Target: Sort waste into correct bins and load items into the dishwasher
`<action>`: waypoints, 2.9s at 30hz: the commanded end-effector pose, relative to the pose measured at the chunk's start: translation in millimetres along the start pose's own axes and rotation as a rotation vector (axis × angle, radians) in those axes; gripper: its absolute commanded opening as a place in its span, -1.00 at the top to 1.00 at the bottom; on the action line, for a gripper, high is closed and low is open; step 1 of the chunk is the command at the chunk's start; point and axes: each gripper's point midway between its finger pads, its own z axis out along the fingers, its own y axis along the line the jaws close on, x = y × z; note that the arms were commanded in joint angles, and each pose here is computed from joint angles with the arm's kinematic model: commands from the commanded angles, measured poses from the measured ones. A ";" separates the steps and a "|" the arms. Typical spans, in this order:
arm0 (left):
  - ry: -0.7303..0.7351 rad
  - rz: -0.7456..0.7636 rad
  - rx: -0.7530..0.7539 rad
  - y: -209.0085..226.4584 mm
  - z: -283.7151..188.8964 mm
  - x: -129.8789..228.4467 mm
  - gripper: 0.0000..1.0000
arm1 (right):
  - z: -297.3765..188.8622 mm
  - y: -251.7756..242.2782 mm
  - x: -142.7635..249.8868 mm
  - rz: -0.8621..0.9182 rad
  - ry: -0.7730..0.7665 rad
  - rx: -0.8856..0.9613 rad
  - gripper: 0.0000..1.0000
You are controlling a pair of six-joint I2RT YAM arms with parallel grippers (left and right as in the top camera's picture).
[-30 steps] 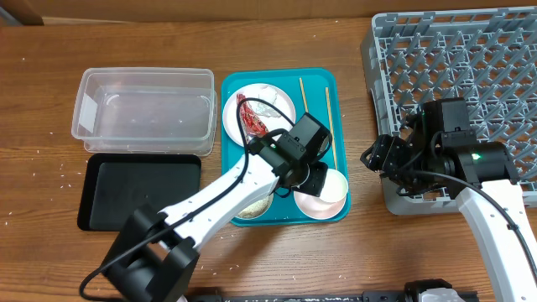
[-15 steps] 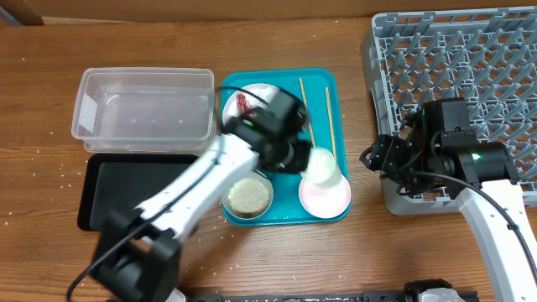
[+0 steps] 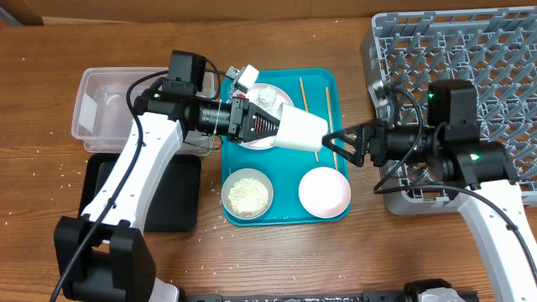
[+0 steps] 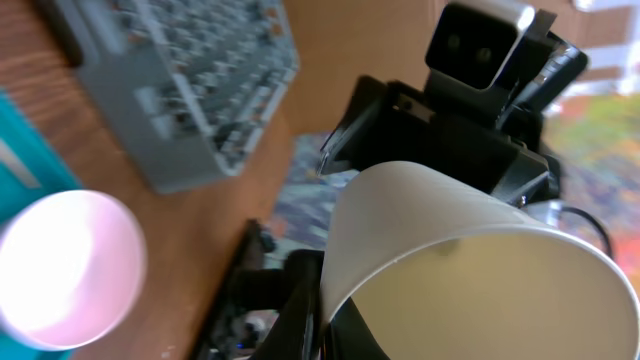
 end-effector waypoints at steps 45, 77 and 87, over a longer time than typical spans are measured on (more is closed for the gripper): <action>0.013 -0.051 -0.125 14.9 1.6 11.5 -1.00 | -201.2 -141.5 34.7 0.705 -0.185 1.236 0.06; 0.037 -0.097 -0.203 28.2 -0.4 24.1 -1.00 | -167.1 -172.6 91.9 0.947 0.109 1.185 0.06; 0.037 -0.097 -0.203 28.1 -0.4 24.2 -1.00 | -160.9 -196.4 90.3 0.929 0.068 1.192 -0.47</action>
